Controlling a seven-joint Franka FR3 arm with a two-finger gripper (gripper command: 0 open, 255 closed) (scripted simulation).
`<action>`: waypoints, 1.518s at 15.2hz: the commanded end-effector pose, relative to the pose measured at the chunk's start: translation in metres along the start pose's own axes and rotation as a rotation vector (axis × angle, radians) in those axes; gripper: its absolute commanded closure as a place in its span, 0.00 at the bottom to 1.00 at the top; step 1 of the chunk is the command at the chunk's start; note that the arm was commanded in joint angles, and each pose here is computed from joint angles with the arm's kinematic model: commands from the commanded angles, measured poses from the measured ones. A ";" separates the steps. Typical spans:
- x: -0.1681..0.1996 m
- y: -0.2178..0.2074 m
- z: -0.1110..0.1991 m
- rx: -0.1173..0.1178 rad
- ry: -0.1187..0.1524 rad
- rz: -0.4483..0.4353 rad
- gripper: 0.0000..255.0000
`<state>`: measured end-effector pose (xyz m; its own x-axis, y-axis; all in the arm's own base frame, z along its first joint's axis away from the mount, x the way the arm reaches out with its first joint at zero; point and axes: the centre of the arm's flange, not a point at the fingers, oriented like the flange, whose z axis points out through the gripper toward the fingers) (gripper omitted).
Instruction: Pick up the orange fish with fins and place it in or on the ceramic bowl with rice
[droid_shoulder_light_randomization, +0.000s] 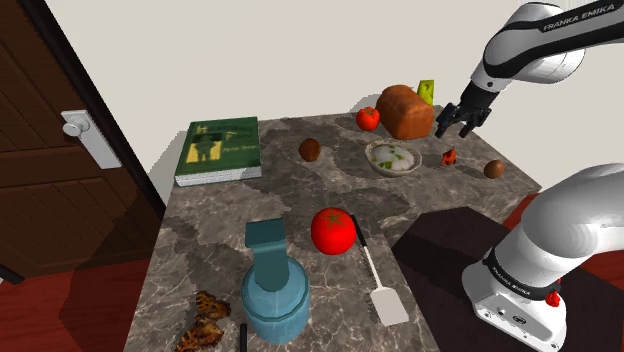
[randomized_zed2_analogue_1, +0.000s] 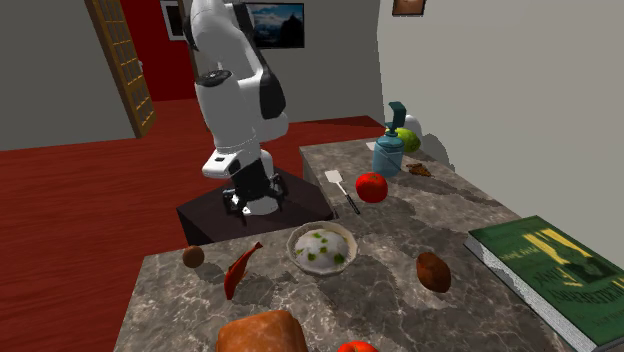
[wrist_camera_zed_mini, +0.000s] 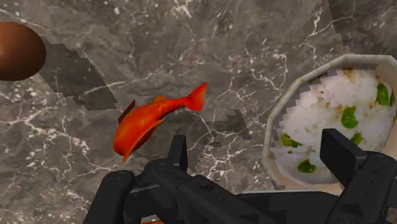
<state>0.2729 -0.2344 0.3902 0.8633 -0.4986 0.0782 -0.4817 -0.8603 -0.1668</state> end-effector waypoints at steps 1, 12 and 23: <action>0.002 0.023 0.012 0.007 0.015 0.036 0.00; 0.005 0.101 0.078 0.035 0.058 0.154 0.00; 0.007 0.100 0.097 0.035 0.058 0.154 0.00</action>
<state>0.2447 -0.3137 0.2787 0.7693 -0.6301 0.1055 -0.6009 -0.7697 -0.2154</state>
